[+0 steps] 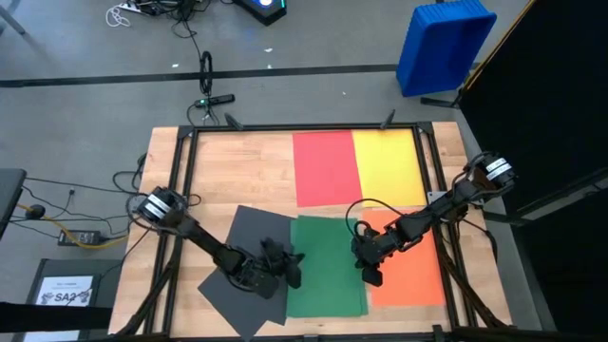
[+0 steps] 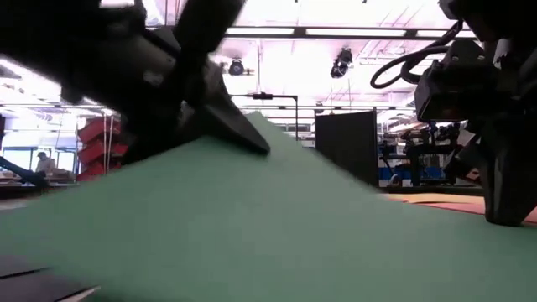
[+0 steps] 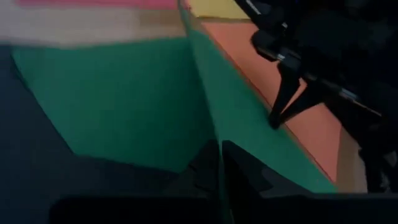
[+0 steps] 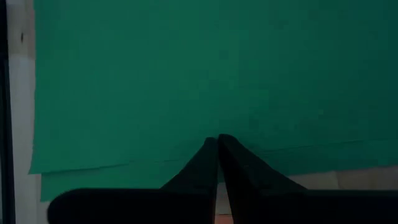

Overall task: Organize paper
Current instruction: Stack the green colored paper on top of the green colored papers

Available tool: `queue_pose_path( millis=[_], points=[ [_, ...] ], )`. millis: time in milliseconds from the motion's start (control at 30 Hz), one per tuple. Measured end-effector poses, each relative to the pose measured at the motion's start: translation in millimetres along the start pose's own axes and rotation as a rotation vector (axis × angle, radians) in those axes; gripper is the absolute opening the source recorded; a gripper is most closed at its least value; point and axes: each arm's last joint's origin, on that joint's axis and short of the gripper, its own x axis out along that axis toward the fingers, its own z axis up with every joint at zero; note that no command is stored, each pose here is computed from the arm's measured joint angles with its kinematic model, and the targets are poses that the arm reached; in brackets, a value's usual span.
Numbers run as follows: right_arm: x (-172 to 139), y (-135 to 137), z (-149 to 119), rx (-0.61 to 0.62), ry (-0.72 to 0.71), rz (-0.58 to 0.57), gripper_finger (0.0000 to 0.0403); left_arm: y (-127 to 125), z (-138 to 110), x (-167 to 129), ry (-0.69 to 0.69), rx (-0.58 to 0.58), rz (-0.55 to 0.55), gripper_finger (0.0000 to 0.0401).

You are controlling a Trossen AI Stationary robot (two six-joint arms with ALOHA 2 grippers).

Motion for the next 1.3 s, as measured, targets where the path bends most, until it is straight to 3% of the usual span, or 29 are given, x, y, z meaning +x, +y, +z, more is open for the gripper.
queue_pose_path(
  millis=[267,400,600,733,933,1100,1300],
  points=[
    [0,-1,-2,0.017,0.022,-0.006,0.0000,-12,54,-39,0.034,0.225,0.075,0.0013],
    [0,-2,-3,0.017,0.029,-0.005,0.0000,-12,76,-63,0.184,0.285,0.071,0.0013],
    [1,-2,-2,0.020,0.031,-0.004,0.0000,1,63,-65,0.482,0.328,0.109,0.0007],
    [1,-3,-2,0.021,0.034,-0.001,0.0000,18,45,-57,0.621,0.364,0.225,0.0003],
    [1,-3,-2,0.021,0.036,0.001,0.0000,35,34,-46,0.663,0.429,0.345,0.0001],
    [1,-3,-2,0.013,0.037,0.007,0.0000,56,41,-38,0.639,0.496,0.502,0.0001],
    [1,-2,-2,0.013,0.047,0.019,0.0000,88,64,-34,0.557,0.501,0.804,0.0001]
  ],
)
